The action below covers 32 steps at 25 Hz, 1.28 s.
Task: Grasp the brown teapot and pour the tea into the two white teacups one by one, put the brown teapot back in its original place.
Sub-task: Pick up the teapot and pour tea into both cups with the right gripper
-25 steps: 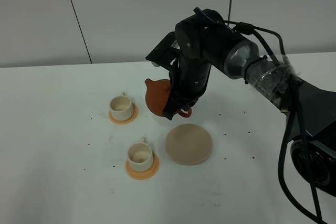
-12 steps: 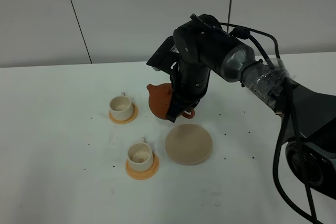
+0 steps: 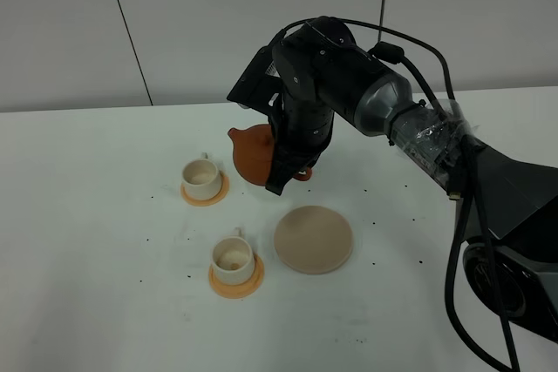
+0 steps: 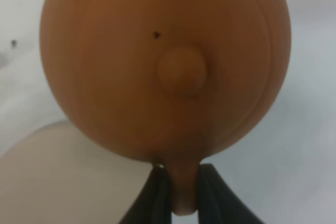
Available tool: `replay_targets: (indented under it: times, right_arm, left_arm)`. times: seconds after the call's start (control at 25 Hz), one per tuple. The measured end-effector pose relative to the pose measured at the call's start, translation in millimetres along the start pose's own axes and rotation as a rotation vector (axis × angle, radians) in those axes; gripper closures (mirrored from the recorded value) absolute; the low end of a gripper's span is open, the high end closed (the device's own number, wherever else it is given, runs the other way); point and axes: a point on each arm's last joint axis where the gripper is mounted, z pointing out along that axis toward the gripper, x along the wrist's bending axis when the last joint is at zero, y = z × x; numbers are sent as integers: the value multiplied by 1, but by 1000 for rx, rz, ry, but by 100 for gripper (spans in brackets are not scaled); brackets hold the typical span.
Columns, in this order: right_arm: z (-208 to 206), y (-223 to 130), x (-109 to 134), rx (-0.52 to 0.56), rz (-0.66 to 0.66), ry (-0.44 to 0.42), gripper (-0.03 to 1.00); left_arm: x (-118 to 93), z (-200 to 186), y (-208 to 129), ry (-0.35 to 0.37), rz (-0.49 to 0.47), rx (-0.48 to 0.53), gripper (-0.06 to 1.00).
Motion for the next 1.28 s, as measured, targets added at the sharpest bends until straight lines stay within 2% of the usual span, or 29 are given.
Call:
replay_targets:
  times: [0.44, 0.68, 0.96, 1.28]
  right_arm:
    - [3, 5, -6, -57, -21, -67, 87]
    - [21, 3, -3, -39, -33, -64, 87]
    - [23, 7, -6, -75, -44, -95, 87]
    - [20, 18, 1, -92, -129, -188, 87]
  left_arm:
    - [0, 0, 0, 0, 0, 0, 71]
    - [0, 0, 0, 0, 0, 0, 71]
    - [0, 0, 0, 0, 0, 0, 71]
    - [0, 0, 0, 0, 0, 0, 71]
